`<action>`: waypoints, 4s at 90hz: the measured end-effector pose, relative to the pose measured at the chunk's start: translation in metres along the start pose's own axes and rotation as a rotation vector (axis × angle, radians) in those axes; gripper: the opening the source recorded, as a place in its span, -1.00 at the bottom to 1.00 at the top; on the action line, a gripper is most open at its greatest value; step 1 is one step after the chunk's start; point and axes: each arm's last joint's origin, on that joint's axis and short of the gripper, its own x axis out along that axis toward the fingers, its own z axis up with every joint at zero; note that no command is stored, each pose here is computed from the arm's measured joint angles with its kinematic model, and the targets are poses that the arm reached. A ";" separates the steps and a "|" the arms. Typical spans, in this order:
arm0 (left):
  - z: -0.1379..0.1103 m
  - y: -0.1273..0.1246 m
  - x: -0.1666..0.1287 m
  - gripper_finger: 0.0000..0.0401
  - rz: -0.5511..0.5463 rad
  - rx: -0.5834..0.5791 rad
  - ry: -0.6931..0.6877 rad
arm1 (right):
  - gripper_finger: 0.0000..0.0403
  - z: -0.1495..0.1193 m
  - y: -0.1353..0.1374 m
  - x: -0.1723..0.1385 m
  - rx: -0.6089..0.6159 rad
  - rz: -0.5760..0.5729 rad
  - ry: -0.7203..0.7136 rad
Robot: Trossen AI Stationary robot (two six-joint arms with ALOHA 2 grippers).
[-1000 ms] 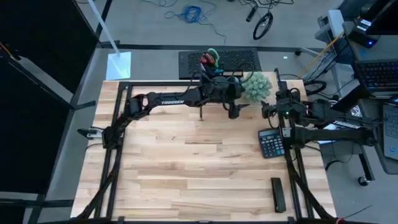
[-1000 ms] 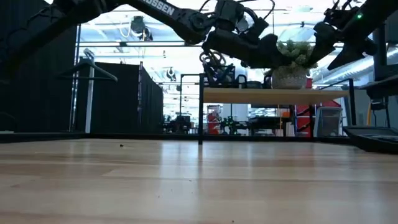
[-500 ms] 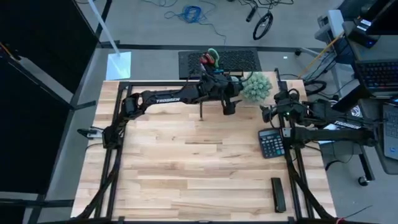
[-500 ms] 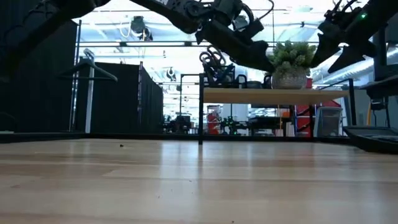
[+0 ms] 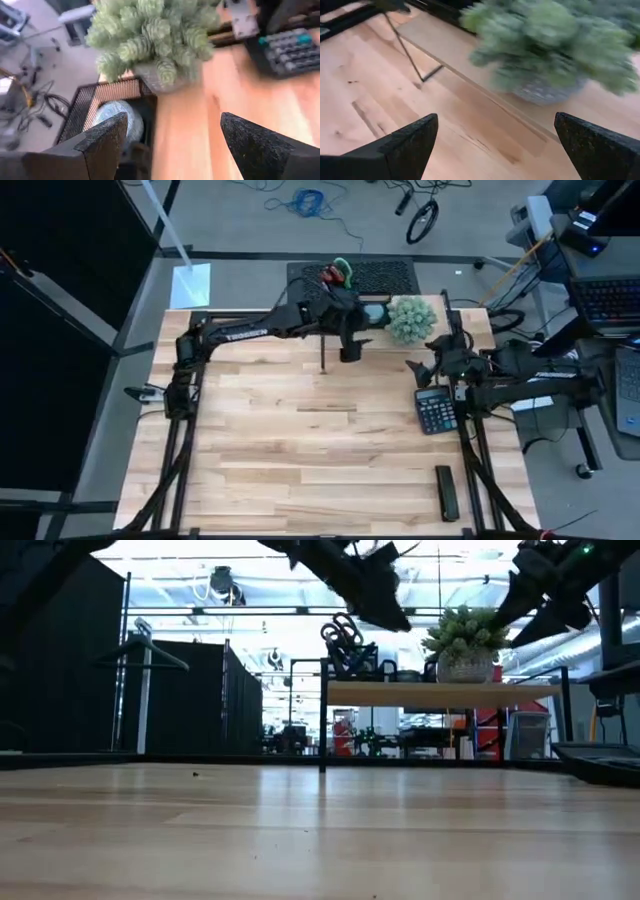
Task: Pick and place office supplies into organizer
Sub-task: Put the gray patterned vase plant on the wooden shelf
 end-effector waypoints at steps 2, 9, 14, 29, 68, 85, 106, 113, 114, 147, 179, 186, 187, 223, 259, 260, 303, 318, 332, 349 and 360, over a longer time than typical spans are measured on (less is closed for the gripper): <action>0.000 0.002 -0.004 0.54 -0.009 -0.003 0.006 | 0.91 -0.002 0.003 0.003 -0.007 0.001 -0.007; -0.006 0.011 -0.011 0.54 -0.034 -0.017 0.038 | 0.91 -0.013 0.014 0.012 -0.005 0.020 -0.049; -0.012 0.019 -0.011 0.54 -0.039 -0.031 0.039 | 0.91 -0.022 0.020 0.020 -0.001 0.021 -0.083; -0.036 0.040 -0.018 0.54 -0.073 -0.102 0.047 | 0.91 -0.042 0.031 0.040 0.030 -0.022 -0.228; -0.072 0.022 -0.044 0.54 -0.058 -0.157 0.021 | 0.91 -0.038 0.042 0.076 -0.026 -0.133 -0.342; -0.076 0.014 -0.062 0.54 -0.036 -0.166 -0.048 | 0.91 -0.036 0.044 0.083 -0.023 -0.138 -0.356; -0.075 0.012 -0.062 0.54 -0.039 -0.164 -0.047 | 0.91 -0.036 0.048 0.094 -0.020 -0.153 -0.365; -0.075 0.011 -0.062 0.54 -0.040 -0.163 -0.047 | 0.91 -0.035 0.045 0.098 -0.015 -0.179 -0.365; -0.075 0.011 -0.062 0.54 -0.041 -0.163 -0.046 | 0.91 -0.035 0.044 0.099 -0.013 -0.182 -0.365; -0.074 0.008 -0.061 0.54 -0.048 -0.159 -0.045 | 0.91 -0.029 0.036 0.105 -0.024 -0.214 -0.368; -0.075 0.008 -0.061 0.54 -0.051 -0.156 -0.037 | 0.91 -0.031 0.033 0.107 -0.051 -0.273 -0.346; -0.075 0.008 -0.061 0.54 -0.053 -0.155 -0.034 | 0.91 -0.032 0.031 0.107 -0.056 -0.295 -0.343; -0.075 0.008 -0.061 0.54 -0.053 -0.155 -0.033 | 0.91 -0.032 0.031 0.107 -0.057 -0.299 -0.342; -0.075 0.008 -0.061 0.54 -0.054 -0.156 -0.031 | 0.91 -0.036 0.027 0.107 -0.083 -0.413 -0.334; -0.075 0.008 -0.061 0.54 -0.054 -0.156 -0.031 | 0.91 -0.037 0.028 0.106 -0.046 -0.417 -0.346; -0.075 0.008 -0.061 0.54 -0.054 -0.156 -0.031 | 0.91 -0.037 0.028 0.106 -0.043 -0.411 -0.346; -0.075 0.008 -0.061 0.54 -0.053 -0.154 -0.032 | 0.91 -0.030 0.026 0.111 -0.003 -0.292 -0.337; -0.075 0.008 -0.061 0.54 -0.053 -0.154 -0.032 | 0.91 -0.026 0.019 0.115 -0.012 -0.316 -0.333; -0.075 0.008 -0.061 0.54 -0.053 -0.154 -0.032 | 0.91 -0.025 0.016 0.116 -0.027 -0.334 -0.329; -0.075 0.008 -0.061 0.54 -0.053 -0.153 -0.031 | 0.91 -0.026 0.014 0.116 -0.057 -0.396 -0.325; -0.075 0.008 -0.061 0.54 -0.053 -0.153 -0.031 | 0.91 -0.027 0.013 0.116 -0.062 -0.426 -0.323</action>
